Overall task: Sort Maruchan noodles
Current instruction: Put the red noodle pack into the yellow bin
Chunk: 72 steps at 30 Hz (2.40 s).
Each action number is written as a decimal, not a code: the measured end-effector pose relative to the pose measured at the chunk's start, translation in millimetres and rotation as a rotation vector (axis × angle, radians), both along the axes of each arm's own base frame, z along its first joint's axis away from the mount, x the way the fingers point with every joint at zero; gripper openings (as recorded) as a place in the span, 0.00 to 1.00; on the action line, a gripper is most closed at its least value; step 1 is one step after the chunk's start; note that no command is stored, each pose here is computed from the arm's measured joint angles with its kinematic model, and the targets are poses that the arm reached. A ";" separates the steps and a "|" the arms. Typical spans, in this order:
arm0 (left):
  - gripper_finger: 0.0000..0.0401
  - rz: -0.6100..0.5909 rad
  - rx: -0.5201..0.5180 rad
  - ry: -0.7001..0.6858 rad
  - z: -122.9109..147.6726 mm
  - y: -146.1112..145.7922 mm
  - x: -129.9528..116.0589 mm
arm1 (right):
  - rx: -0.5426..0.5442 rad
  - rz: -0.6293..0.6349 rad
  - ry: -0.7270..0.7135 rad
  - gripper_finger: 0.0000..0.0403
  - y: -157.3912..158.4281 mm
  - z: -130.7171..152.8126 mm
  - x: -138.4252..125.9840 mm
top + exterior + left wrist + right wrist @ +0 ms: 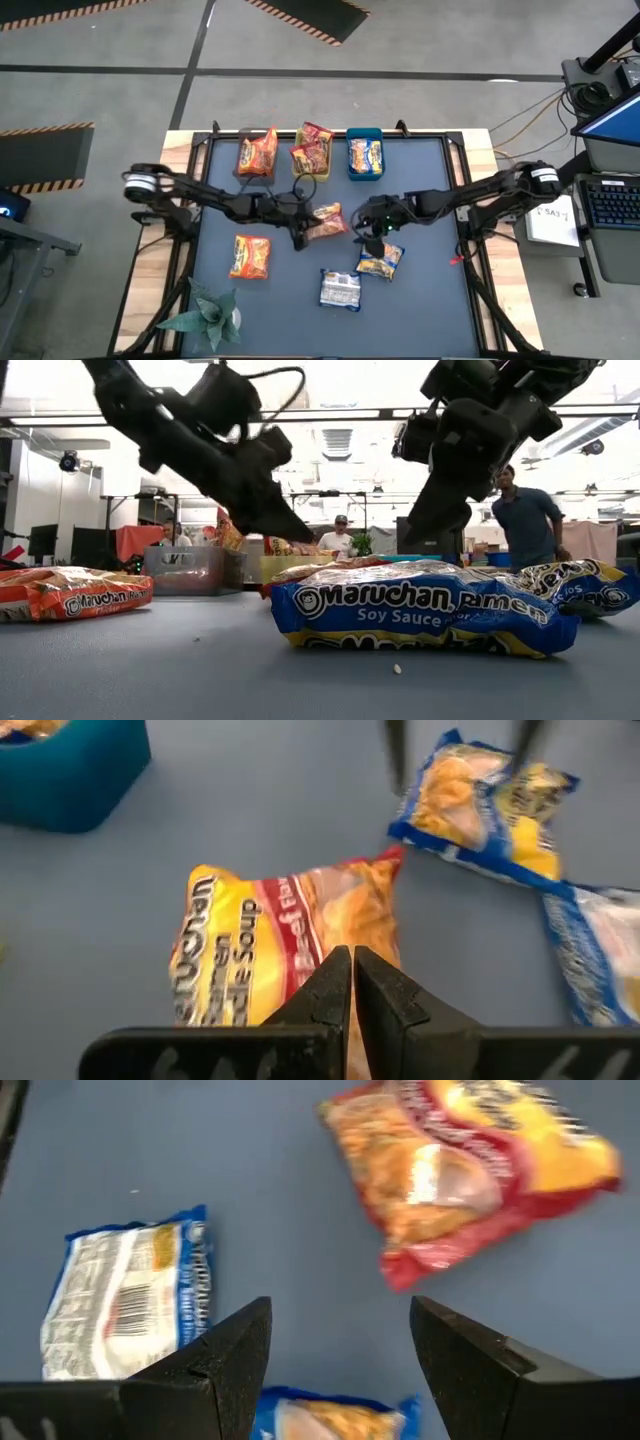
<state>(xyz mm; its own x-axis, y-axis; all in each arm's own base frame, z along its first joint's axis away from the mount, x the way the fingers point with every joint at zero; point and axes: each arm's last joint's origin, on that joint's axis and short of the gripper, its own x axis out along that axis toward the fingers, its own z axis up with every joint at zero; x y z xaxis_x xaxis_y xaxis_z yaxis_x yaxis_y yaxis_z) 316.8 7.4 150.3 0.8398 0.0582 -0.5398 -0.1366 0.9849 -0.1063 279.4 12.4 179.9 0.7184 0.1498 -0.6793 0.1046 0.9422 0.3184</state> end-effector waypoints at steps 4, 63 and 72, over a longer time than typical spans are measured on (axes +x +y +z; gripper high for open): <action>0.00 0.002 -0.025 0.031 2.3 -3.0 -15.6 | 0.034 -0.076 0.023 0.56 -12.2 5.5 -6.0; 0.00 0.031 -0.092 -0.017 -8.1 -7.4 -9.4 | 0.198 -0.223 -0.302 0.35 -70.9 -4.7 30.4; 0.00 -0.097 0.163 -0.261 62.7 -7.2 -27.8 | 0.062 -0.281 -0.429 0.35 -79.4 29.1 21.0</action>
